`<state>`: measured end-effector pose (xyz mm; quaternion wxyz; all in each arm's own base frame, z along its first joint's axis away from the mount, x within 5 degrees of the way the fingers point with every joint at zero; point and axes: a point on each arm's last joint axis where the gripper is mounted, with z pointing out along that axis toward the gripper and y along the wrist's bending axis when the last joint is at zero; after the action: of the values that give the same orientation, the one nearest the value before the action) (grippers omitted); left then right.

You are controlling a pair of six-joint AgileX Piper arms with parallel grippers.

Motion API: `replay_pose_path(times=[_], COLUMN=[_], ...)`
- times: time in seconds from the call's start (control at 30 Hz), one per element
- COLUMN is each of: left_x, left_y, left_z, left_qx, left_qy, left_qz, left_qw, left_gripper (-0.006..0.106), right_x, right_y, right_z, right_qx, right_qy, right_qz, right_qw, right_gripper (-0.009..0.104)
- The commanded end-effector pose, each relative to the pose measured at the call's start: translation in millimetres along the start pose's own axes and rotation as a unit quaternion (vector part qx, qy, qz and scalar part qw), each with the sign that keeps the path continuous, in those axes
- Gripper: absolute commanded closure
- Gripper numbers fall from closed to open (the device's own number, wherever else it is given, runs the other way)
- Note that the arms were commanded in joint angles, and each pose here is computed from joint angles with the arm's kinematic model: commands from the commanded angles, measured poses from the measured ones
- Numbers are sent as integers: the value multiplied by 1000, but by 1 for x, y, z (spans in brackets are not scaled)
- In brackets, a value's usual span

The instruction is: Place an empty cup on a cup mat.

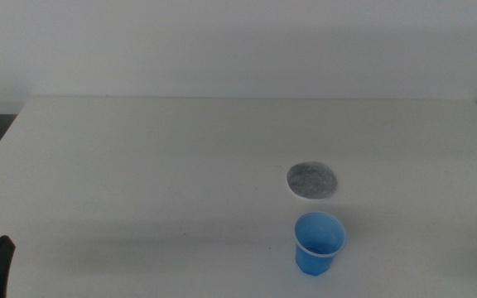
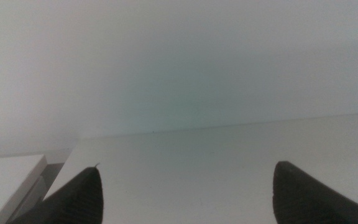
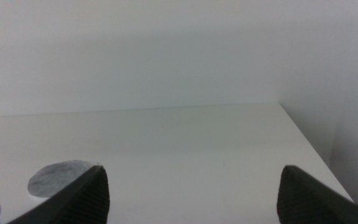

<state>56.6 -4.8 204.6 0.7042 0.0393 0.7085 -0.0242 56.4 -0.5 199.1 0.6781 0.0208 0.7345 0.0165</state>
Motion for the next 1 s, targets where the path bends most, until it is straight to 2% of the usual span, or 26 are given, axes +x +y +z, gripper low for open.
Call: replay_pose_path(times=[0.0,0.13,0.2,0.33,0.43,0.5,0.7,0.97], left_x=[-1,-1,-1,-1,-1,-1,-1,-1], left_y=[0,0,0,0,0,0,0,0], left_z=[0,0,0,0,0,0,0,0], left_qx=[2,2,2,2,2,2,2,2], left_qy=[-5,-5,-5,-5,-5,-5,-5,-5], left_qz=[-5,-5,-5,-5,-5,-5,-5,-5], left_qw=[1000,1000,1000,1000,1000,1000,1000,1000], left_gripper=[7,7,7,7,7,7,7,7], right_x=[0,-4,-4,-28,-51,-67,-126,-158], right_y=[0,0,0,2,3,4,11,20], right_z=[0,0,0,7,18,30,62,96], right_qx=[2,1,1,-1,2,5,3,-18], right_qy=[-7,-29,-28,-14,33,95,265,284], right_qz=[-2,-22,-16,7,8,14,44,102], right_qw=[1000,999,999,1000,999,995,963,953], right_gripper=[4,4,4,4,4,4,4,4])
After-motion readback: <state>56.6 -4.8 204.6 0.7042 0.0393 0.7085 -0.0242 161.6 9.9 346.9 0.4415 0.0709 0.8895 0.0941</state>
